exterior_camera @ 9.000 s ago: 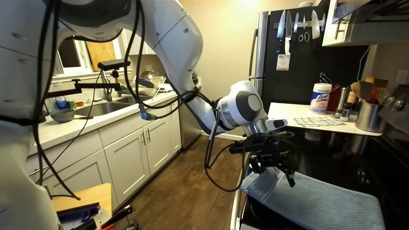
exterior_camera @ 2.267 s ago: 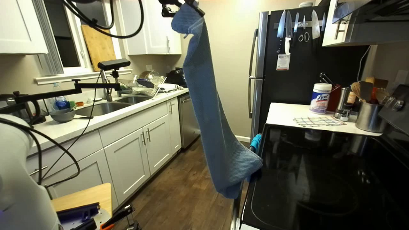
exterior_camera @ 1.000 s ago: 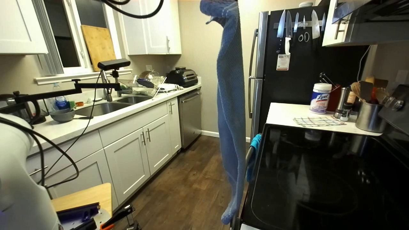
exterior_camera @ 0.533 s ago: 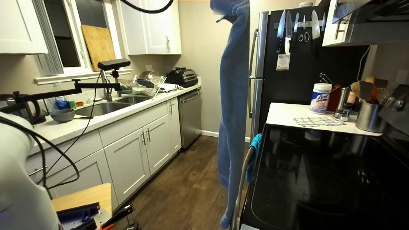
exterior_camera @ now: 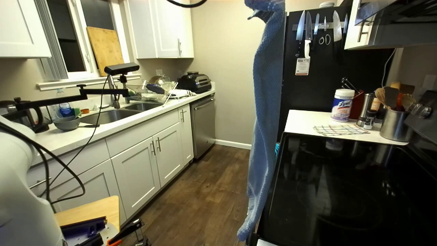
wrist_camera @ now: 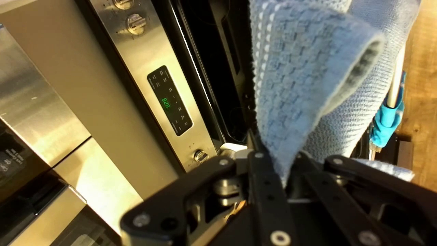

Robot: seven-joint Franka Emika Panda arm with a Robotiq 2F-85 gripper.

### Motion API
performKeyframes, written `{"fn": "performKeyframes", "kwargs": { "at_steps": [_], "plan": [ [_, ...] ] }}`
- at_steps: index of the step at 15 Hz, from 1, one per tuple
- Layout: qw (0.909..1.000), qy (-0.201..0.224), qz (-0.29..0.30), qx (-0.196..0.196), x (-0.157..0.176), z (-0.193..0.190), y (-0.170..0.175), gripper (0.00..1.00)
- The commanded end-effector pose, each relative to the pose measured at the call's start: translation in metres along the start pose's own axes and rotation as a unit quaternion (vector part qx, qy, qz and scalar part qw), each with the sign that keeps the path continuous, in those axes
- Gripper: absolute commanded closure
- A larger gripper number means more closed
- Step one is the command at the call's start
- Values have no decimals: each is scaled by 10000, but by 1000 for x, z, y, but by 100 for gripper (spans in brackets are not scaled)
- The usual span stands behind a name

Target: Hang the light blue towel on the oven handle

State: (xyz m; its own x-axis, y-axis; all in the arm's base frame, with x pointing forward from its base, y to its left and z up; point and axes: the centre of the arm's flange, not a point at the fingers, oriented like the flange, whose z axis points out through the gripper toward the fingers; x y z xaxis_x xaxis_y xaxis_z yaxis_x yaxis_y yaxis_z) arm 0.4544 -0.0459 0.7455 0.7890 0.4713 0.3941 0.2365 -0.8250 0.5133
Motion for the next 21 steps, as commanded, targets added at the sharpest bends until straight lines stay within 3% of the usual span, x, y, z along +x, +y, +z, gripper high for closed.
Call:
{"fn": "performKeyframes", "kwargs": {
  "at_steps": [1, 9, 21],
  "plan": [
    [9999, -44, 91, 62, 24, -4, 10, 98],
    [9999, -42, 139, -12, 40, -4, 20, 98],
    [9987, -380, -217, 274, 46, 83, -14, 98]
  ]
}}
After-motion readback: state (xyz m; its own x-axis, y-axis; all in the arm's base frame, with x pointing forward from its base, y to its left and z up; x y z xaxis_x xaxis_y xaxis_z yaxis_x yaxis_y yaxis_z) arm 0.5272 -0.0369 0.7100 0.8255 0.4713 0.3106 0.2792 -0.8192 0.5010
